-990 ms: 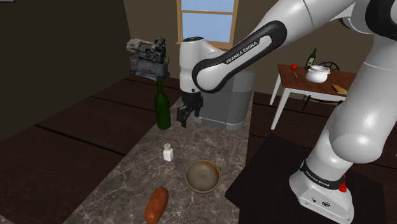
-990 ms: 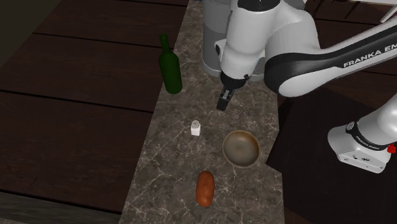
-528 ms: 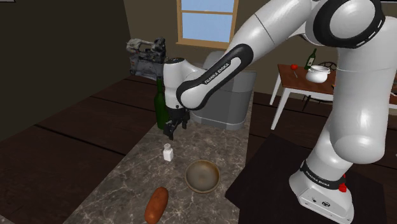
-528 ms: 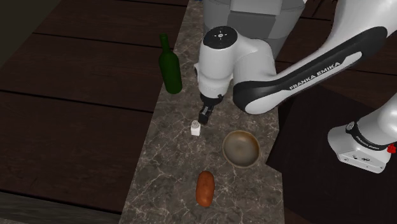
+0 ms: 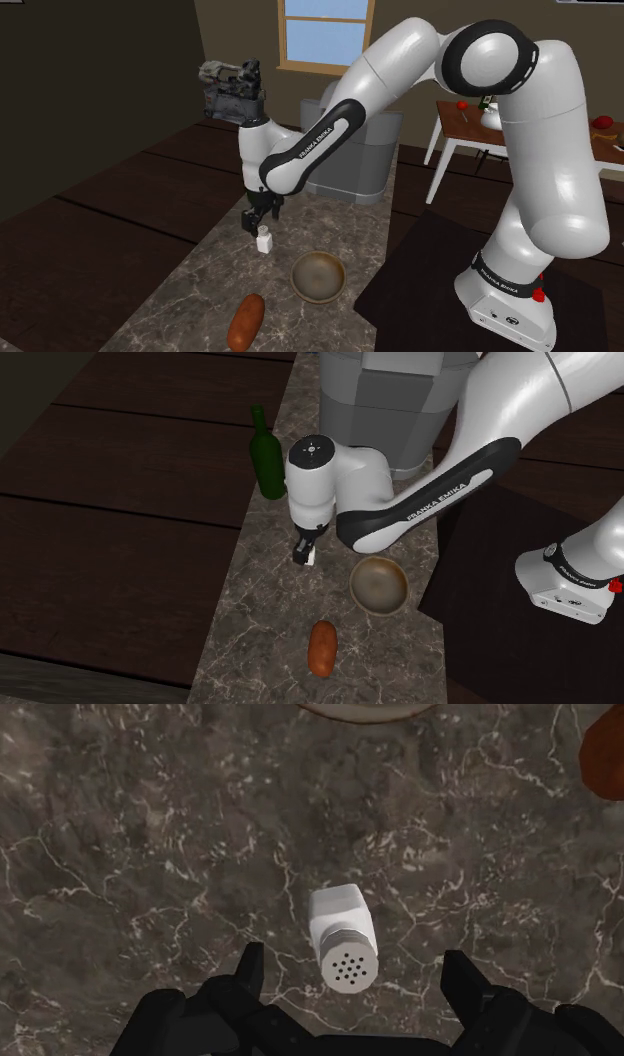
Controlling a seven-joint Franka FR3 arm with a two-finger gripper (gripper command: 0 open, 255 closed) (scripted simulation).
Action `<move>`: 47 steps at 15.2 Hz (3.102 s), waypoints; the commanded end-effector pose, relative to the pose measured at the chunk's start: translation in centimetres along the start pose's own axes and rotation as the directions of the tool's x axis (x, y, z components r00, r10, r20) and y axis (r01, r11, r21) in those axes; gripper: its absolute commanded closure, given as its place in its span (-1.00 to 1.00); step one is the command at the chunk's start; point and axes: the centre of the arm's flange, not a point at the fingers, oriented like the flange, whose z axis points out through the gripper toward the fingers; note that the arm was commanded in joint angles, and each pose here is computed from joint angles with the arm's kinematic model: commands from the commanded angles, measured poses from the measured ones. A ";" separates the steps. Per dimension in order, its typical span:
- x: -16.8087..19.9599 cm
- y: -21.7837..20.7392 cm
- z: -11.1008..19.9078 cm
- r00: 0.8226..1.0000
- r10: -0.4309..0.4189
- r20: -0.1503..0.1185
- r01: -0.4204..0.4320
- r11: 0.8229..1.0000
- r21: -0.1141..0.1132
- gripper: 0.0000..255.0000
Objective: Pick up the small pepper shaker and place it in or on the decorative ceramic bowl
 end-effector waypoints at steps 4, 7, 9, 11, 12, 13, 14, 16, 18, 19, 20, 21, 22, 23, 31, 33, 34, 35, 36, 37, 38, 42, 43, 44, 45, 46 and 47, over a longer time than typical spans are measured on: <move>0.1 -0.1 2.6 1.000 0.000 0.000 0.000 1.000 0.000 -1.00; 0.1 -0.1 2.6 1.000 0.000 0.000 0.000 1.000 0.000 -1.00; 0.1 -0.1 2.6 1.000 0.000 0.000 0.000 1.000 0.000 -1.00; 0.1 -0.1 2.6 1.000 0.000 0.000 0.000 1.000 0.000 -1.00; 0.1 -0.1 2.6 1.000 0.000 0.000 0.000 1.000 0.000 -1.00; 0.1 -0.1 2.6 1.000 0.000 0.000 0.000 1.000 0.000 1.00; 0.1 -0.1 2.6 1.000 0.000 0.000 0.000 1.000 0.000 1.00; 0.1 -0.1 2.6 1.000 0.000 0.000 0.000 1.000 0.000 1.00; 0.1 -0.1 2.6 1.000 0.000 0.000 0.000 1.000 0.000 1.00; 0.1 -0.1 2.6 1.000 0.000 0.000 0.000 1.000 0.000 1.00; 0.2 -0.1 2.6 1.000 0.000 0.000 0.000 1.000 0.000 1.00; 0.2 -0.1 2.6 1.000 0.000 0.000 0.000 1.000 0.000 1.00; 0.1 -0.1 2.6 1.000 0.000 0.000 0.000 1.000 0.000 1.00; 0.1 -0.1 2.0 1.000 0.000 0.000 0.000 1.000 0.000 1.00; 0.1 -0.1 -2.2 1.000 0.000 0.000 0.000 1.000 0.000 1.00; 0.1 -0.1 -3.2 1.000 0.000 0.000 0.000 1.000 0.000 1.00; 0.1 -0.1 -3.8 1.000 0.000 0.000 0.000 1.000 0.000 1.00; 0.1 -0.1 -4.3 1.000 0.000 0.000 0.000 1.000 0.000 1.00; 0.1 -0.1 -4.8 1.000 0.000 0.000 0.000 1.000 0.000 1.00; 0.1 -0.1 -5.3 1.000 0.000 0.000 0.000 1.000 0.000 1.00; 0.1 -0.1 -5.9 1.000 0.000 0.000 0.000 1.000 0.000 1.00; 0.1 -0.1 -8.0 1.000 0.000 0.000 0.000 1.000 0.000 1.00; 0.2 -0.1 -8.5 1.000 0.000 0.000 0.000 1.000 0.000 1.00; 0.2 -0.1 -9.0 1.000 0.000 0.000 0.000 1.000 0.000 1.00; 0.2 -0.1 -9.6 1.000 0.000 0.000 0.000 1.000 0.000 1.00; 0.1 -0.1 -9.6 1.000 0.000 0.000 0.000 1.000 0.000 1.00; -1.1 -0.2 -9.8 1.000 0.000 0.000 0.000 1.000 0.000 1.00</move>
